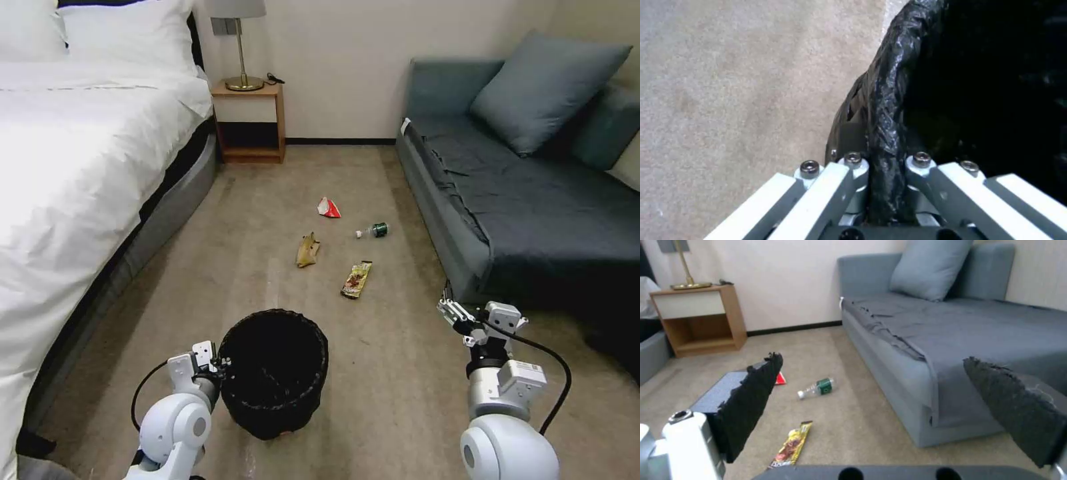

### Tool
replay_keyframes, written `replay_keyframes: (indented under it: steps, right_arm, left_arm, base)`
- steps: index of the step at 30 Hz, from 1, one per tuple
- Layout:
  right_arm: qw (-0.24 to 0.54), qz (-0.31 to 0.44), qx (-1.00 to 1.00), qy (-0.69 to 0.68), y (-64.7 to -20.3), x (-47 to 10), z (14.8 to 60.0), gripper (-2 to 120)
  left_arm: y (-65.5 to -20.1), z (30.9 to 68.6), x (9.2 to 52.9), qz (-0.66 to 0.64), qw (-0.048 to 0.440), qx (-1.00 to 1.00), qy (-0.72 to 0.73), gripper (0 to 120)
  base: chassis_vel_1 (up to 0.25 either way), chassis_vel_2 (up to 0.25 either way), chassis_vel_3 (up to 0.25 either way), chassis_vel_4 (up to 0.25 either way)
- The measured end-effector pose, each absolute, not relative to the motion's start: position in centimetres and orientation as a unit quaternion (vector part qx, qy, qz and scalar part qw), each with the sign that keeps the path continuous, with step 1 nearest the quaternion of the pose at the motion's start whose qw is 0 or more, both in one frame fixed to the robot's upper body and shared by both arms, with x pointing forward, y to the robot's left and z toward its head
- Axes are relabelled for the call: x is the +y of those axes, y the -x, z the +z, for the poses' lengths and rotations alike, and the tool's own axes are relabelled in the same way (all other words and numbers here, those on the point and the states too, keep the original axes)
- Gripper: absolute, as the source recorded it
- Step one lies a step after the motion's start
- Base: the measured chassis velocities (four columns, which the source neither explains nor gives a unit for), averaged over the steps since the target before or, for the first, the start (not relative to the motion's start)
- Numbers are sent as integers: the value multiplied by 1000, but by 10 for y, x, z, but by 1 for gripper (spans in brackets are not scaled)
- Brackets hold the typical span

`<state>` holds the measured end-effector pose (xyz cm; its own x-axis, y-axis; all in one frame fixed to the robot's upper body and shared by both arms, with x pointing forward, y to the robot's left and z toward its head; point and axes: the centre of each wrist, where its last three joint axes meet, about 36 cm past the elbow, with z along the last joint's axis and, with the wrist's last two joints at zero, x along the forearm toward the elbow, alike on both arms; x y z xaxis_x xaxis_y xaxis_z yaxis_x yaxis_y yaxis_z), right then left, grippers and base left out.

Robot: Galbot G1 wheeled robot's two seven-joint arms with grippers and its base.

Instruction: Pick up the trash bin, then pick up the garbage on the floor and place it into the trash bin.

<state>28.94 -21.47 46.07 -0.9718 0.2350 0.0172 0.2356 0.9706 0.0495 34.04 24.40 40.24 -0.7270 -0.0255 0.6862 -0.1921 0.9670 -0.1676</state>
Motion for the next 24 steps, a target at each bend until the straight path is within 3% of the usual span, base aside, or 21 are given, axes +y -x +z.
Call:
replay_keyframes:
  steps: [12, 24]
  right_arm:
    - [-22, -74, -991, 105, -288, -212, 457, 100]
    - [-48, -87, -993, 58, -285, -206, 436, 100]
  left_arm:
    - [-316, 484, 263, 66, 244, -963, -98, 3]
    - [-308, 489, 262, 45, 230, -966, -112, 3]
  base:
    - [0, 0, 0, 0]
    - [0, 0, 0, 0]
